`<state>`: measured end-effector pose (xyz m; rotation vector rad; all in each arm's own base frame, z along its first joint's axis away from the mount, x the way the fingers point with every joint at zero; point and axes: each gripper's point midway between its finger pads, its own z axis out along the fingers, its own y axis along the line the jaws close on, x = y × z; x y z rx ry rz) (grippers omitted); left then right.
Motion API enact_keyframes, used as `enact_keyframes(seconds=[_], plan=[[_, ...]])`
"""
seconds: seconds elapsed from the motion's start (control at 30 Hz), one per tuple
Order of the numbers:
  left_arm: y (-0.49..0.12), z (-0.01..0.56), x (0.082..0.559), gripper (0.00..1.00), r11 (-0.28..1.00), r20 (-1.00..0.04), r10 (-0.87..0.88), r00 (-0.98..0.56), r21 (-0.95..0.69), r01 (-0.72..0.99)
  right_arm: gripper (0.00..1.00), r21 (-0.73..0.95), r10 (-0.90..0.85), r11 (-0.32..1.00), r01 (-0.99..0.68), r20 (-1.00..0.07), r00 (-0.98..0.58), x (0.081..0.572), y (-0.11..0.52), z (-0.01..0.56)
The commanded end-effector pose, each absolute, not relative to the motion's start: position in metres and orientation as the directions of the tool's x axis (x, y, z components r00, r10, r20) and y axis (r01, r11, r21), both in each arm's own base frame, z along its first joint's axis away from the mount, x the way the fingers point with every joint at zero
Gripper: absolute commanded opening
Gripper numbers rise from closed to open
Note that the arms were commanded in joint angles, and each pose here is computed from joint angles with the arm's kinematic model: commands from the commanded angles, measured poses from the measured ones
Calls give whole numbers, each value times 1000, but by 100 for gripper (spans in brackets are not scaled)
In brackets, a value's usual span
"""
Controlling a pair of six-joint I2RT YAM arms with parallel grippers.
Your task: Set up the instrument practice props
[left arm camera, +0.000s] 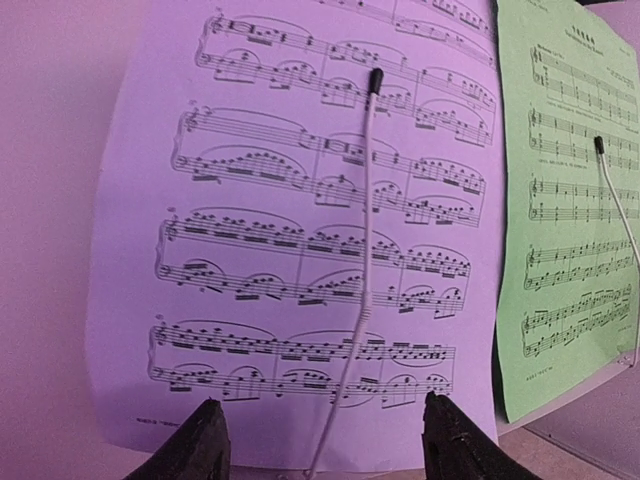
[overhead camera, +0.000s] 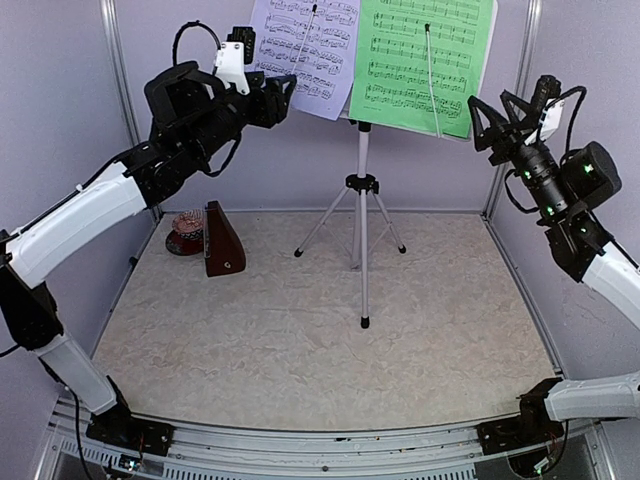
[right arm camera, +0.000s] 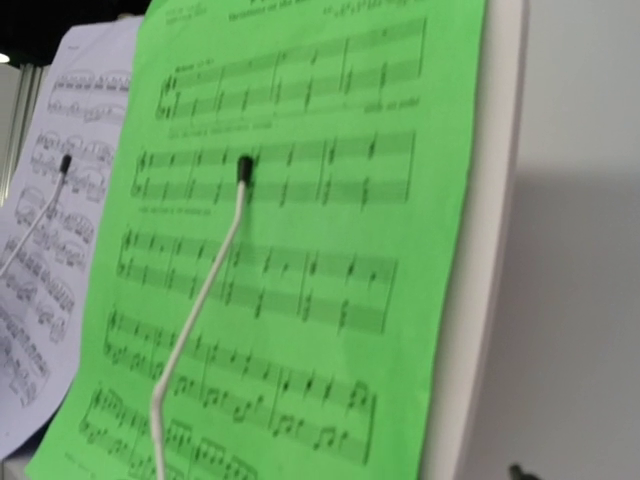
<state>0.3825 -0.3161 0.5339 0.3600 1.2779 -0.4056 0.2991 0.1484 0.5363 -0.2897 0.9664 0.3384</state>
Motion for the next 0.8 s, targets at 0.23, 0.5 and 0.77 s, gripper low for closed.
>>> enact_keyframes(seconds=[0.23, 0.5, 0.77], plan=[[-214, 577, 398, 69, 736, -938, -289, 192, -89, 672, 79, -100, 147, 887, -450, -864, 482, 294, 153, 521], [-225, 574, 423, 70, 663, -951, -256, 175, -40, 748, 79, -96, 141, 887, -452, -875, 464, 292, 152, 509], [-232, 574, 447, 72, 628, -954, -246, 171, -22, 778, 79, -97, 133, 886, -453, -884, 448, 293, 152, 503]])
